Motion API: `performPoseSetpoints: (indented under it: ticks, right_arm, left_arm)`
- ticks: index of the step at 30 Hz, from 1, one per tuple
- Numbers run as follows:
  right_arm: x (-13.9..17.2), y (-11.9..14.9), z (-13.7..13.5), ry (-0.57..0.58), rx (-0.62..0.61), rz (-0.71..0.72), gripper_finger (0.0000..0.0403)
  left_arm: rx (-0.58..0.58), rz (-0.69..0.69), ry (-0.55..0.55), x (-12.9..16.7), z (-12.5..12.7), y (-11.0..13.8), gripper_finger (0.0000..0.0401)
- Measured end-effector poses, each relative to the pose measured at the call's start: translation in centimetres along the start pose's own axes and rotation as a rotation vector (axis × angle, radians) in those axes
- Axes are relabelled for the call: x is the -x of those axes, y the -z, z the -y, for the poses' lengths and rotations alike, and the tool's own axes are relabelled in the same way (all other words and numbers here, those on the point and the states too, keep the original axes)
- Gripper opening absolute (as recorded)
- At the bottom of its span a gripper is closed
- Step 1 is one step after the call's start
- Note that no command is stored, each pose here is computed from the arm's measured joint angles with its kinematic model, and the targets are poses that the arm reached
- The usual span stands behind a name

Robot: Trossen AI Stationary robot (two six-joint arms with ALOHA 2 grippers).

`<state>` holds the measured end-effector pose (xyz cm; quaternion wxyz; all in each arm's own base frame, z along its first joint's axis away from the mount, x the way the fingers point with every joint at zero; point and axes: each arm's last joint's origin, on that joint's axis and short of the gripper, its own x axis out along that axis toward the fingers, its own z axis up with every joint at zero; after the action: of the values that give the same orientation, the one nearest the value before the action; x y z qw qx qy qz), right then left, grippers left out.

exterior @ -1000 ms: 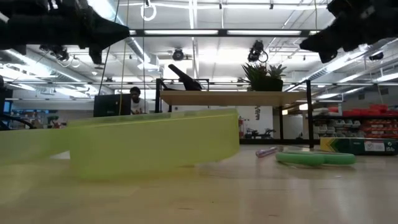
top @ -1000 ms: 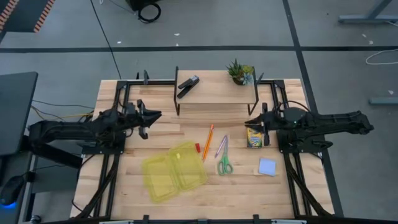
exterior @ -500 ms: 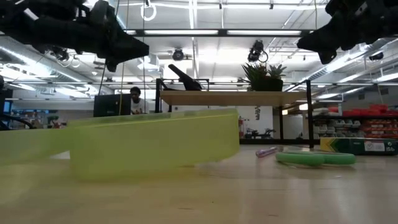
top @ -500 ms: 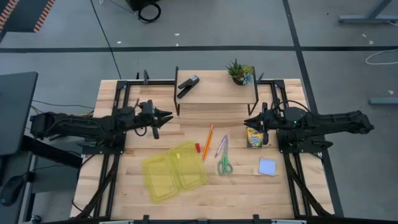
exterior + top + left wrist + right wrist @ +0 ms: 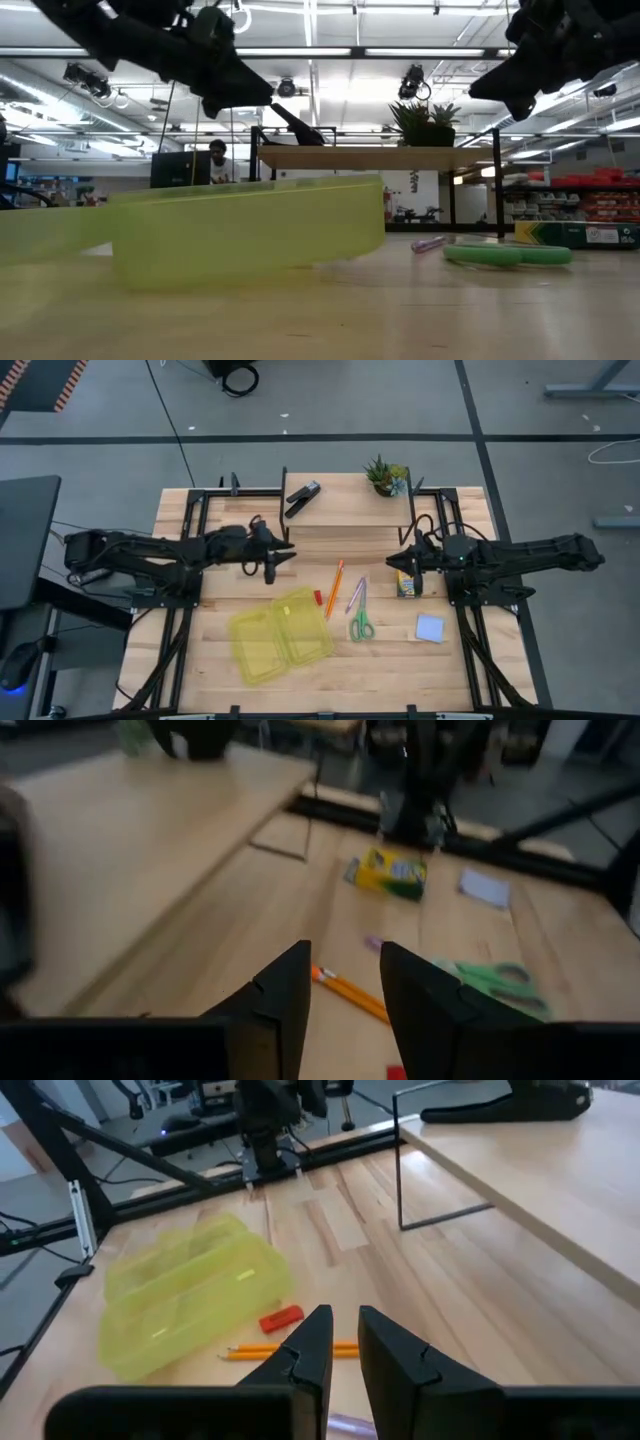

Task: Pack school essentials
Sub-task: Put the left orange pencil into the supply box

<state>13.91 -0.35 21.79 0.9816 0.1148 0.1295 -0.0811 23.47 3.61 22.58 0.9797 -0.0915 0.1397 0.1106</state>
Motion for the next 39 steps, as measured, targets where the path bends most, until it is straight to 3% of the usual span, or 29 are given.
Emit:
performPoseSetpoints:
  ticks: [6,13,20,31,39]
  right_arm:
    - [0.0,-0.1,0.1,0.033,0.007,0.013,0.006]
    - [0.0,-0.1,0.1,0.034,0.007,0.013,0.006]
    - [0.0,-0.4,0.0,0.024,-0.002,0.051,0.006]
    - [-0.1,-0.5,0.0,0.035,-0.017,0.059,0.006]
    - [-0.1,-0.4,0.0,0.039,-0.019,0.052,0.006]
  left_arm:
    - [0.013,-0.184,0.117,-1.7,1.5,-0.8,0.0129]
    - [-0.038,-0.463,0.12,-4.1,3.9,-1.3,0.0165]
    - [-0.124,-0.611,0.129,-7.5,5.0,-2.4,0.0211]
    - [-0.188,-0.821,0.155,-13.4,6.3,-3.5,0.0193]
    - [-0.179,-0.897,0.138,-16.9,6.8,-3.6,0.0212]
